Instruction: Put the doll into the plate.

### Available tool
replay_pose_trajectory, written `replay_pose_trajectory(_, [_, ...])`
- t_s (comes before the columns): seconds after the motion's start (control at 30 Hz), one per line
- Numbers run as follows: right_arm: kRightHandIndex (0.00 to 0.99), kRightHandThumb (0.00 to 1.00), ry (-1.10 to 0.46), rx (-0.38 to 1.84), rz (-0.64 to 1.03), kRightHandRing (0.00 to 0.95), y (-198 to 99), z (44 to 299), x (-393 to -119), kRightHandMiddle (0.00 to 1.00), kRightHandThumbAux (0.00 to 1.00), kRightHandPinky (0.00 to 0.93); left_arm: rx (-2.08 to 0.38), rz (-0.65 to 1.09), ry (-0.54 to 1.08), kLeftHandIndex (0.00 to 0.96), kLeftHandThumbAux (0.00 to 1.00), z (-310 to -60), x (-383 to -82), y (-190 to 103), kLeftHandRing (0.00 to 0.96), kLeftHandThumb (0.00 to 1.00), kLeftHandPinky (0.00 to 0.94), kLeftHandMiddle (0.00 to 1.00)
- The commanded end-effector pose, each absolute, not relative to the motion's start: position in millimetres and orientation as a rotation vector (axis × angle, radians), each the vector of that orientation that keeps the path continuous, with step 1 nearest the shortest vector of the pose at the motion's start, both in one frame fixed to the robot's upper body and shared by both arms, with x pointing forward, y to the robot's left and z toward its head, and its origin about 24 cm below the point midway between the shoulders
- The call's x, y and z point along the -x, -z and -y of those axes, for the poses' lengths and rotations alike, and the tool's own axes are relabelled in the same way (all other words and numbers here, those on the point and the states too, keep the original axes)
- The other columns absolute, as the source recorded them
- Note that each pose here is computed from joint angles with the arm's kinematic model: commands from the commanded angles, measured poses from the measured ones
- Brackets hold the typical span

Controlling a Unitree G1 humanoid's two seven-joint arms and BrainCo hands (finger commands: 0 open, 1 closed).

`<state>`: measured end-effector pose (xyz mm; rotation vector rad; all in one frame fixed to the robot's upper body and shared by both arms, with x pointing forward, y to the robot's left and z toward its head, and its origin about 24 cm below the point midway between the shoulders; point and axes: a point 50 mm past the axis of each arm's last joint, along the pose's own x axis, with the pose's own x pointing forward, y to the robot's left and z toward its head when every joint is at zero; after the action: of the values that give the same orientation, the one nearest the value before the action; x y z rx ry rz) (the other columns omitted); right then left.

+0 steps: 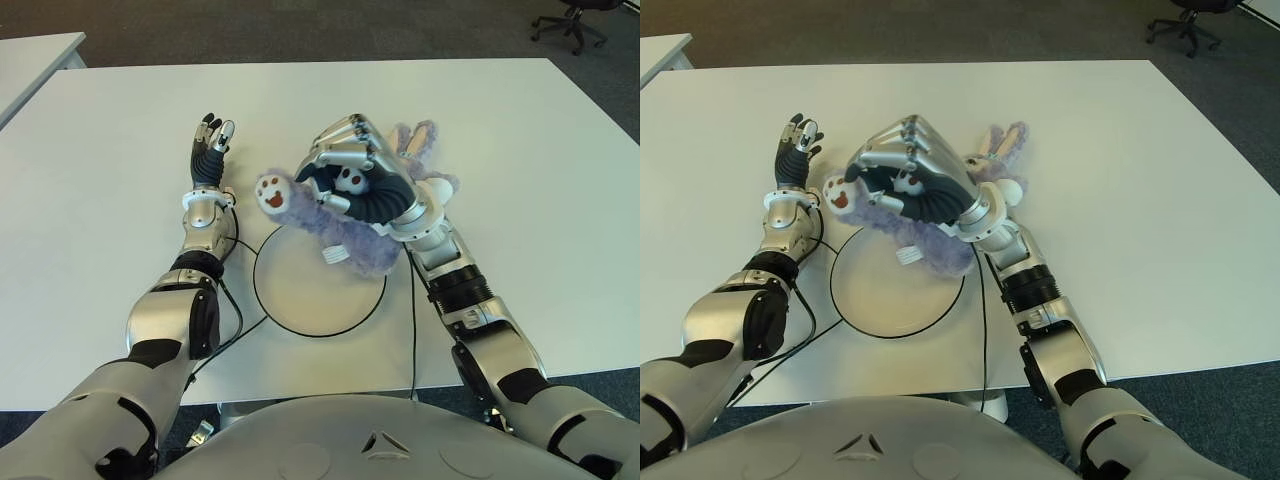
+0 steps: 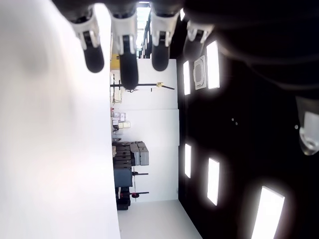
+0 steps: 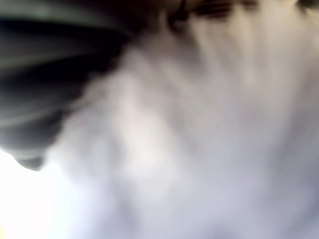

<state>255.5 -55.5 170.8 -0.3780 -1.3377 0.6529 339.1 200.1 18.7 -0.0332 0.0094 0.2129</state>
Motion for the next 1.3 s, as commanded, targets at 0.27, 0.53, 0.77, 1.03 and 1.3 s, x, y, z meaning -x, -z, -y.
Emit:
replay_pose_trajectory(0.27, [0.437,0.722,-0.721,0.37,1.255,0.819,-156,49,-265,0.811,0.713,0.831,0.057,-0.239,-0.183,0.0,0.381,-193,-301,38,0.136,0.0,0.088,0.091])
replay_pose_trajectory(0.53, [0.438,0.727,-0.774,0.337,1.158,0.825,-145,41,-270,0.822,0.71,0.835,0.042,-0.239,-0.182,0.0,0.413,-192,-299,39,0.108,0.0,0.081,0.085])
replay_pose_trajectory(0.77, [0.439,0.728,-0.803,0.35,1.148,0.82,-142,38,-272,0.817,0.709,0.828,0.028,-0.243,-0.191,0.0,0.443,-191,-299,40,0.118,0.0,0.096,0.08])
replay_pose_trajectory(1.03, [0.439,0.728,-0.808,0.342,1.142,0.813,-140,36,-272,0.811,0.708,0.824,0.042,-0.252,-0.181,0.0,0.45,-191,-300,40,0.114,0.0,0.084,0.084])
replay_pose_trajectory(1.3, [0.439,0.73,-0.826,0.314,1.123,0.814,-138,33,-271,0.811,0.709,0.829,0.075,-0.264,-0.186,0.0,0.431,-191,-300,41,0.128,0.0,0.11,0.105])
